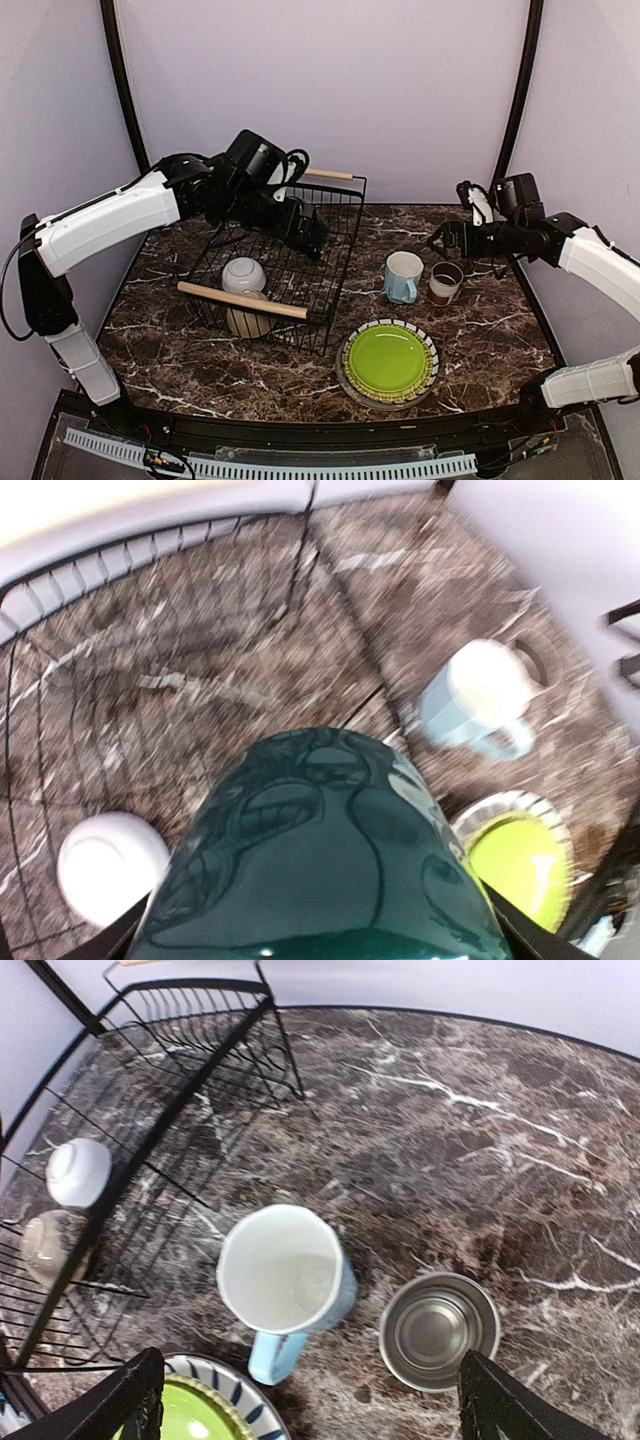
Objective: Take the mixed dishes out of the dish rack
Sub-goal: Grab the cup from the dish rack, then pass from the left arm to the right
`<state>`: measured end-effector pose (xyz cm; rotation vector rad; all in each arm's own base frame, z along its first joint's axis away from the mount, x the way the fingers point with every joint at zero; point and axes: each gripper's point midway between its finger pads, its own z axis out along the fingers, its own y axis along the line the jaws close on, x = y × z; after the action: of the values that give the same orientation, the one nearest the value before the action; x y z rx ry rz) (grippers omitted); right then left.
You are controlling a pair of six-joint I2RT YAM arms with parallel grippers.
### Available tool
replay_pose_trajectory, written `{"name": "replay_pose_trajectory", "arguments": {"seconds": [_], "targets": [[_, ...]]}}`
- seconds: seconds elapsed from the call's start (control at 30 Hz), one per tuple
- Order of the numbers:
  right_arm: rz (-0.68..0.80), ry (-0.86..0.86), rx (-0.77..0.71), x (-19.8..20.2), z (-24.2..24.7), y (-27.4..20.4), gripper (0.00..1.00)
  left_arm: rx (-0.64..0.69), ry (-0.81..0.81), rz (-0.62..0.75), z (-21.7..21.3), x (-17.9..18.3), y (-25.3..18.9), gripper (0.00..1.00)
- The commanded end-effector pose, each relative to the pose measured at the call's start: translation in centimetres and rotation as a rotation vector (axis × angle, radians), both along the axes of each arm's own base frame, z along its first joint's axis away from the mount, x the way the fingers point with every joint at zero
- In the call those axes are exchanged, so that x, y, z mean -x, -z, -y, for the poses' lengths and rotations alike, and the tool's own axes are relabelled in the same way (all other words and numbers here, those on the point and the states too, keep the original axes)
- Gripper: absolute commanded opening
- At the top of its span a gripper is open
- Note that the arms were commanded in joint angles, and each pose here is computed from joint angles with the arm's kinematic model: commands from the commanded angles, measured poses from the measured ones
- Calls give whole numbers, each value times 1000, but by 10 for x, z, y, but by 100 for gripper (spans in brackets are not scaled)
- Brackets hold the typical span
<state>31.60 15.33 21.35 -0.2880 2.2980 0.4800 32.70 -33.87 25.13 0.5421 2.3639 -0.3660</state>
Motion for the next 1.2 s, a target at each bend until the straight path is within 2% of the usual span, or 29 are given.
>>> {"name": "replay_pose_trajectory", "arguments": {"seconds": [0.0, 0.13, 0.17, 0.27, 0.37, 0.53, 0.67, 0.8, 0.9, 1.1, 1.17], "targets": [[113, -182, -251, 11, -42, -51, 99, 433, 168, 141, 25, 14, -89, 39], [163, -381, -509, 35, -77, -84, 99, 722, 291, 138, 40, 30, -116, 38], [182, -428, -566, 41, -85, -92, 99, 777, 326, 101, 45, 37, -120, 38], [195, -552, -700, 55, -107, -109, 99, 913, 428, 76, 61, 46, -127, 37], [158, -624, -771, 63, -127, -116, 97, 1019, 516, 24, 74, 56, -124, 36], [52, -666, -867, 66, -145, -115, 88, 1042, 537, 11, 82, 61, -107, 35], [0, -739, -927, 77, -159, -113, 71, 1061, 552, 3, 90, 66, -97, 35], [-48, -728, -997, 77, -161, -111, 55, 1064, 594, 28, 97, 72, -92, 33], [-121, -709, -1040, 73, -166, -109, 52, 1022, 595, 50, 100, 71, -81, 33], [-167, -749, -1140, 77, -168, -118, 51, 949, 615, 98, 103, 72, -69, 33], [-195, -748, -1153, 77, -170, -116, 46, 923, 621, 115, 105, 74, -67, 33]]}}
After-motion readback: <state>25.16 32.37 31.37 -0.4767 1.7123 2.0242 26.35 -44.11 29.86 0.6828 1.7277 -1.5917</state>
